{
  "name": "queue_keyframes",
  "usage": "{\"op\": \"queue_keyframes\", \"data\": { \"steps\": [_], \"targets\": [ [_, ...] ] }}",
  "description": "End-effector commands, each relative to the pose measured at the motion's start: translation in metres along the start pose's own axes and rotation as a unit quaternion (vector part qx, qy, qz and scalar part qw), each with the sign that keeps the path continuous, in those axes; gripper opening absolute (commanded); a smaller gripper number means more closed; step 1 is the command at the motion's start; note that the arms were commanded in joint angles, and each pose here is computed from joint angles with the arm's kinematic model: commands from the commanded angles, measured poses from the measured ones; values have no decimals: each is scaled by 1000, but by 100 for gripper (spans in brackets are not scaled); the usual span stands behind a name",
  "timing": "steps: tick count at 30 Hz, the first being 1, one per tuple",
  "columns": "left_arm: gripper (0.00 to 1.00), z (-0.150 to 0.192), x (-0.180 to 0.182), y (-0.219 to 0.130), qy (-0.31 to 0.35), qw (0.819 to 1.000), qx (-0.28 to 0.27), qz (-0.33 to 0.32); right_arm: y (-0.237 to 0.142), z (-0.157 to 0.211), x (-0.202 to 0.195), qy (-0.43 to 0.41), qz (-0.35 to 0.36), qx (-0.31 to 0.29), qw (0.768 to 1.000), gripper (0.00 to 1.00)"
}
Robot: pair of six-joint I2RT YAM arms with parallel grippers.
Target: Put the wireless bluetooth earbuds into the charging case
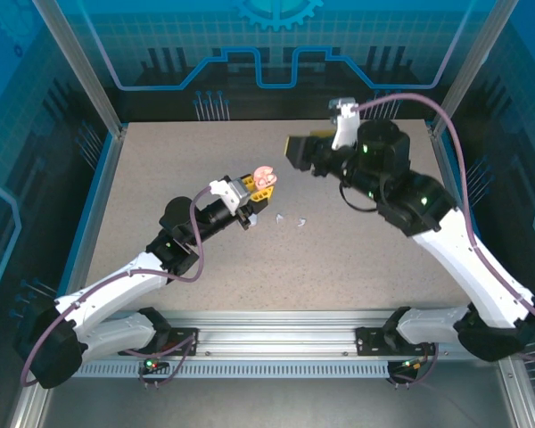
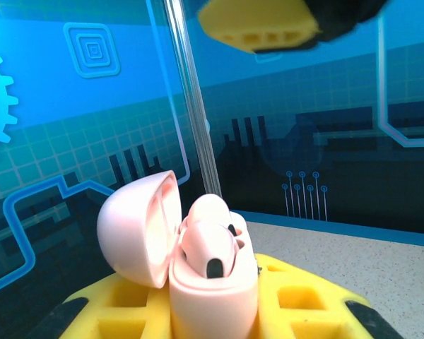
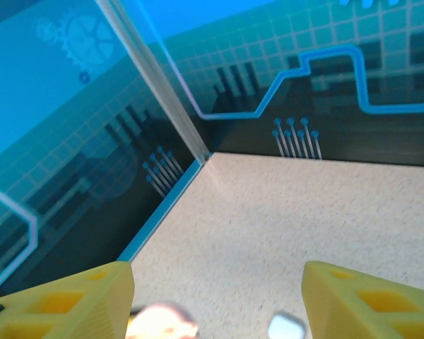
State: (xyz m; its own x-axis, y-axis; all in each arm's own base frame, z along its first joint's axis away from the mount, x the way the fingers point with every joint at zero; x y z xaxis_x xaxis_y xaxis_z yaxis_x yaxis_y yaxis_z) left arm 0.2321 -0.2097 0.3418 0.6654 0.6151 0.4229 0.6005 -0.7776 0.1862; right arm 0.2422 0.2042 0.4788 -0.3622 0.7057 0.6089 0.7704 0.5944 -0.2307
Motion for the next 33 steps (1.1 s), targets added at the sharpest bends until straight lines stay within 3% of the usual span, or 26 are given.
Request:
{"op": "queue_keyframes", "data": {
  "steps": [1, 12, 24, 29, 33],
  "targets": [
    [0, -4, -3, -2, -5, 1000, -11, 2, 28, 12, -11, -26, 46, 99, 994, 64],
    [0, -1, -7, 2, -17, 1000, -5, 12, 97, 26, -16, -54, 78, 216, 972, 63],
    [0, 1, -4, 10, -21, 1000, 5, -3, 70, 71, -26, -50, 81, 270, 958, 59],
    [0, 3, -4, 14, -28, 1000, 12, -2, 44, 80, -34, -35, 91, 250, 963, 59],
    [0, 14, -7, 14, -50, 998, 29, -3, 28, 57, -62, 11, 154, 157, 975, 63]
  ]
}}
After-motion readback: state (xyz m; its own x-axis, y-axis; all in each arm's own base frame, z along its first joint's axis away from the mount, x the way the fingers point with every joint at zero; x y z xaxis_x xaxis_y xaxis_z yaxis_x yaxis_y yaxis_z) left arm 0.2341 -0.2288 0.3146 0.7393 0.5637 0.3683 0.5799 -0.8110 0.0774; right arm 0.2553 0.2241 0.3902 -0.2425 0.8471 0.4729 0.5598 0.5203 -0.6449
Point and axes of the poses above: each hand's point on the last joint's axis, 136 mm out from that joint toward the fingers, its own y axis out along the fingers, its own x axis along the line the jaws close on, z = x × y, the point moved 7 cm from there along -y, back along the fingers, and after that the axes turned 14 degrees about y, right-handed, at the moved point
